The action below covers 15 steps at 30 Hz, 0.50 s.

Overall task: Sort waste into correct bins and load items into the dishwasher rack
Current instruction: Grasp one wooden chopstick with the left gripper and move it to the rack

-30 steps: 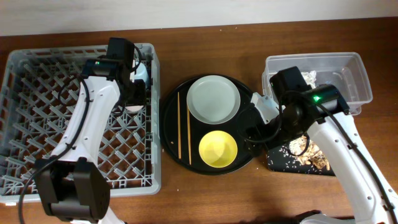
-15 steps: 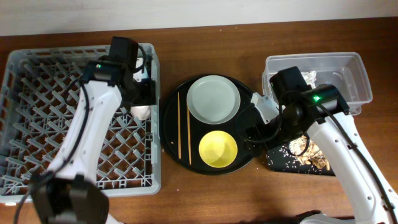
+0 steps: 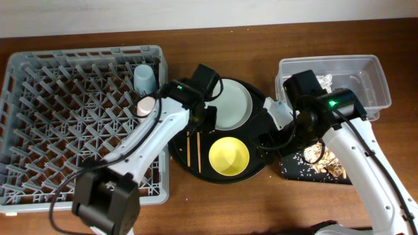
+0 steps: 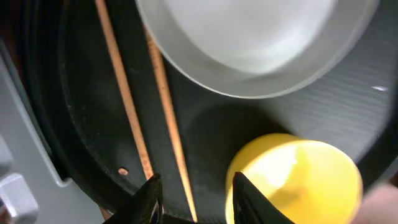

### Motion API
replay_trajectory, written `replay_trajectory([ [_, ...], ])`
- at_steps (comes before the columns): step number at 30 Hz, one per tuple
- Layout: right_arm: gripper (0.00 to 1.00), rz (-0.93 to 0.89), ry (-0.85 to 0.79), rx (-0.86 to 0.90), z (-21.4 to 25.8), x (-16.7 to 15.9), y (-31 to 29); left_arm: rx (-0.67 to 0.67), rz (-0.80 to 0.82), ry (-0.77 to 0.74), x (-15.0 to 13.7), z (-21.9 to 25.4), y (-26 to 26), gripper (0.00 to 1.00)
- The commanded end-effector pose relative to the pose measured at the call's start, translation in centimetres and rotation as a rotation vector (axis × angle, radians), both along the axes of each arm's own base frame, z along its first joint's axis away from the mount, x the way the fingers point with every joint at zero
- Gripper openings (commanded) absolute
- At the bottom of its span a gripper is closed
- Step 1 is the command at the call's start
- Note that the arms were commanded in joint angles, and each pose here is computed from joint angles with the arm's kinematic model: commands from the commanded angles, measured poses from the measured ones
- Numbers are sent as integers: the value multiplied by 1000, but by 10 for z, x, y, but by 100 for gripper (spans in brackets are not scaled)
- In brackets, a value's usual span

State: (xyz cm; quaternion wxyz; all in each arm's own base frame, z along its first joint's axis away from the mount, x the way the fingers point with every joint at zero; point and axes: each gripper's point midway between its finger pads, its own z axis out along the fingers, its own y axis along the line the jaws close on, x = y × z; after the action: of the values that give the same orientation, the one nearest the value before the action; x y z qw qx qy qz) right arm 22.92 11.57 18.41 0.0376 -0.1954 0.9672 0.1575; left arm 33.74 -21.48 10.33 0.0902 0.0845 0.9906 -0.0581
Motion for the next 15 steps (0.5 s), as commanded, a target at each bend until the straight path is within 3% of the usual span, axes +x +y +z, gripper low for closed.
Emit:
replay_trajectory([
  [1,99,-2,1,-9,-1,-1,0,69,96,61,2,-39,5,34],
  [4,99,-2,1,-9,-1,-1,0,110,89,130,-3,-72,4,25],
  [15,99,-2,1,-9,-1,-1,0,171,93,144,3,-108,9,20],
])
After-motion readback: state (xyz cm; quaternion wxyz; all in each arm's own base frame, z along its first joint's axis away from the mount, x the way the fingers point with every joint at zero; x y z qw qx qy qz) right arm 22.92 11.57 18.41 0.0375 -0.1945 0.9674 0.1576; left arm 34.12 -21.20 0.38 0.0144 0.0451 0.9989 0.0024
